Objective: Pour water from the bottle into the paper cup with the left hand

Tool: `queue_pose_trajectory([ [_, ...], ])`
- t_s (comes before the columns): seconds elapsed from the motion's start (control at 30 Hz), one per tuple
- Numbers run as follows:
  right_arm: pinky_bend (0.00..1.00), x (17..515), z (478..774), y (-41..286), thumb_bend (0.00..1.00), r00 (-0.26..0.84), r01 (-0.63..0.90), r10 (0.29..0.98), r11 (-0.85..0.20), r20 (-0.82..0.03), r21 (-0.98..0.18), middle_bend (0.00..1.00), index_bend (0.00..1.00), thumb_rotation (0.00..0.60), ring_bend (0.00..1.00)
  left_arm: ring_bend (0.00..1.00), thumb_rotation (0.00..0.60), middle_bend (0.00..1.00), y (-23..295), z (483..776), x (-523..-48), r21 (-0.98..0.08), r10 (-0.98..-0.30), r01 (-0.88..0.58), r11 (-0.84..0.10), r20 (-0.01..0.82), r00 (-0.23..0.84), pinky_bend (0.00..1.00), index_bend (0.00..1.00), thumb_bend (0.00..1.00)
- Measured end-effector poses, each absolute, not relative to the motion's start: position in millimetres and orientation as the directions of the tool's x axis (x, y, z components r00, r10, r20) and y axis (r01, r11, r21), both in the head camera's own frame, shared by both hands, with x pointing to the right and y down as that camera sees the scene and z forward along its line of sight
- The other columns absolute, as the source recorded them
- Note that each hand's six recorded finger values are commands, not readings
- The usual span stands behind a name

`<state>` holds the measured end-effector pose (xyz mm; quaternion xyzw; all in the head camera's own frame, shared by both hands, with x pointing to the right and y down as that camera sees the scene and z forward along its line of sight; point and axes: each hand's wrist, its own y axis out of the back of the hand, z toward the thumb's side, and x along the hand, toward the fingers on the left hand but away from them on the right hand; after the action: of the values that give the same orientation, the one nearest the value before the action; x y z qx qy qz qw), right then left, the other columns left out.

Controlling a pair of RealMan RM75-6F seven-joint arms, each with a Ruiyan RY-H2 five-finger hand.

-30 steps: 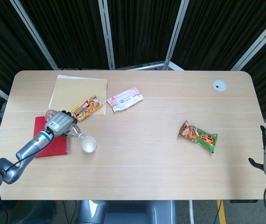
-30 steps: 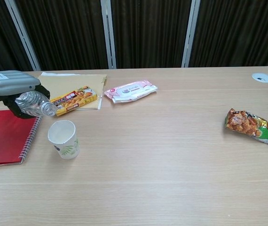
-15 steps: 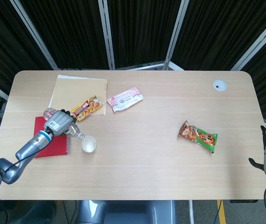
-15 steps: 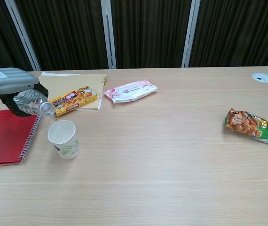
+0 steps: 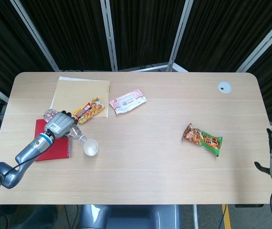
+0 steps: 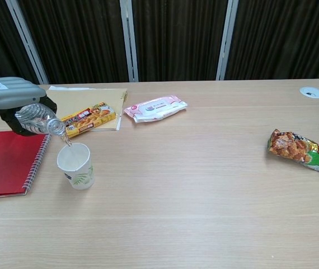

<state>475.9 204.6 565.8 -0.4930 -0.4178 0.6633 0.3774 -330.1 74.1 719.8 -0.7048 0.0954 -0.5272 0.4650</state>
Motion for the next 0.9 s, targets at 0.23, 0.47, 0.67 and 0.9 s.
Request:
queue_pose_trajectory([
  [0.23,0.00,476.2,565.7,204.5,0.00,-0.231,-0.089,0.912,-0.367,-0.339,-0.926,0.00,0.00,0.600,0.00,0.32,0.600,0.50,72.1,716.6,-331.1,-0.763,-0.632,0.353,-0.541,0.646,0.428,0.33,0.55,0.50],
  [0.47,0.00,475.9,565.7,204.6,0.00,-0.230,-0.090,0.912,-0.367,-0.339,-0.926,0.00,0.00,0.600,0.00,0.32,0.600,0.50,72.3,715.5,-332.0,-0.765,-0.633,0.351,-0.540,0.644,0.429,0.33,0.55,0.50],
  [0.67,0.00,476.1,565.5,204.7,0.00,-0.231,-0.090,0.912,-0.367,-0.339,-0.926,0.00,0.00,0.600,0.00,0.32,0.600,0.50,73.1,716.2,-332.6,-0.765,-0.633,0.348,-0.542,0.644,0.430,0.33,0.55,0.50],
  [0.9,0.00,475.9,566.6,205.1,0.00,-0.232,-0.093,0.910,-0.373,-0.344,-0.923,0.00,0.00,0.600,0.00,0.32,0.600,0.50,73.6,716.8,-333.3,-0.768,-0.635,0.329,-0.550,0.640,0.433,0.33,0.55,0.50],
])
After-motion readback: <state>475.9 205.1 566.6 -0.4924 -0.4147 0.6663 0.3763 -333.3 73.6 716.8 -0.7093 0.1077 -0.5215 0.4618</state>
